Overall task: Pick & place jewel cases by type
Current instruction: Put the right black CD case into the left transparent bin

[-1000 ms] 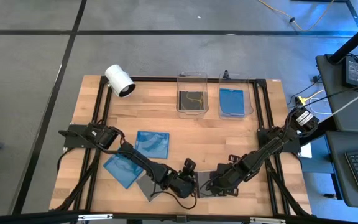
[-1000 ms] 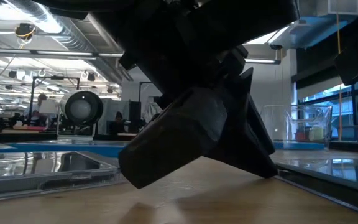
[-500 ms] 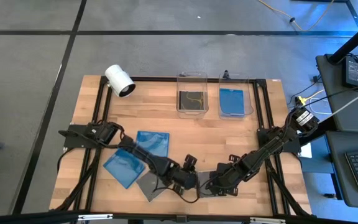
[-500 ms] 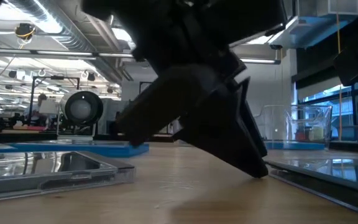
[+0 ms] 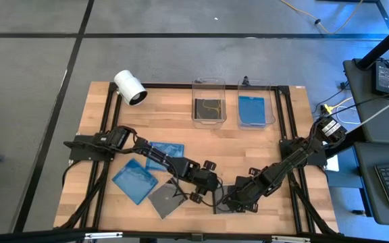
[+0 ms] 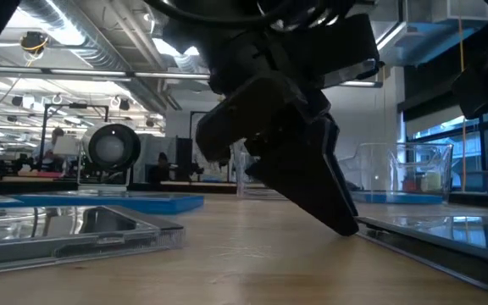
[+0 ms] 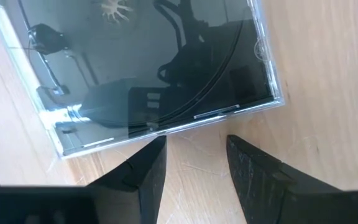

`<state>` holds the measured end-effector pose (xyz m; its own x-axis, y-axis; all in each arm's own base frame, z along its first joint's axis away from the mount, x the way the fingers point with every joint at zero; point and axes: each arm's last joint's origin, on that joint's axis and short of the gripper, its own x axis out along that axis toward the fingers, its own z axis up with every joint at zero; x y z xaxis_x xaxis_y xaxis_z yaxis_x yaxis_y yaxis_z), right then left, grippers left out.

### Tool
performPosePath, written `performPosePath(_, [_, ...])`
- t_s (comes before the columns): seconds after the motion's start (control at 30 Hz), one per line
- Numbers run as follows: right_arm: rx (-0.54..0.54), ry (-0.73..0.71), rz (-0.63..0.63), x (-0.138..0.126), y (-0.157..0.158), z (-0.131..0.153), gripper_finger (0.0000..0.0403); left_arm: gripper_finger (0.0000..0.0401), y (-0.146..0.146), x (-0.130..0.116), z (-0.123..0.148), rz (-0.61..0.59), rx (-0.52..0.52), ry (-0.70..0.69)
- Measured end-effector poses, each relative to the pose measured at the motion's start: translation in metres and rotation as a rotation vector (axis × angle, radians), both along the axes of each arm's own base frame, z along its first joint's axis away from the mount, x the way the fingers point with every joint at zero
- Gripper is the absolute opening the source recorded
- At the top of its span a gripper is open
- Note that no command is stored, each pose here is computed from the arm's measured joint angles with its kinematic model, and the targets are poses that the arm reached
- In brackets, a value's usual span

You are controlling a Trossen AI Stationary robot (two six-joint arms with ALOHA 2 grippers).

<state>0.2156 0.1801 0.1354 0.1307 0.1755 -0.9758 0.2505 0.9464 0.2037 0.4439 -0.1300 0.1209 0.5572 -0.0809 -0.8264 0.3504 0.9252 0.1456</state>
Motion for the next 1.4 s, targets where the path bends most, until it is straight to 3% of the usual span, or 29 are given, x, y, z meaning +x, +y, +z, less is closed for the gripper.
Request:
performPosePath(0.1, [0.007,0.019,-0.015,-0.001,0.0,0.001,0.0172,0.016,0.005,0.002,0.0,-0.034,-0.074,0.015])
performPosePath(0.37, [-0.104,0.178,-0.093,-0.003,0.003,0.034,0.0172,0.016,0.014,0.003,-0.005,-0.032,-0.098,0.005])
performPosePath(0.5, [-0.077,0.075,-0.079,-0.003,0.029,0.058,0.0172,0.0157,0.015,0.0,-0.01,-0.035,-0.108,0.017])
performPosePath(0.67, [-0.123,-0.128,-0.084,-0.027,0.065,0.07,0.0172,0.0159,0.014,-0.001,-0.011,-0.04,-0.114,0.004])
performPosePath(0.87, [-0.203,-0.326,-0.06,-0.061,0.105,0.039,0.0172,0.0156,0.012,0.004,-0.008,-0.047,-0.13,-0.059])
performPosePath(1.1, [-0.302,-0.343,-0.038,-0.074,0.131,-0.023,0.0172,0.0154,0.012,0.006,-0.008,-0.035,-0.153,-0.074])
performPosePath(1.4, [-0.318,-0.556,-0.182,-0.095,0.142,-0.044,0.0172,0.0151,0.012,0.006,-0.008,-0.03,-0.165,-0.074])
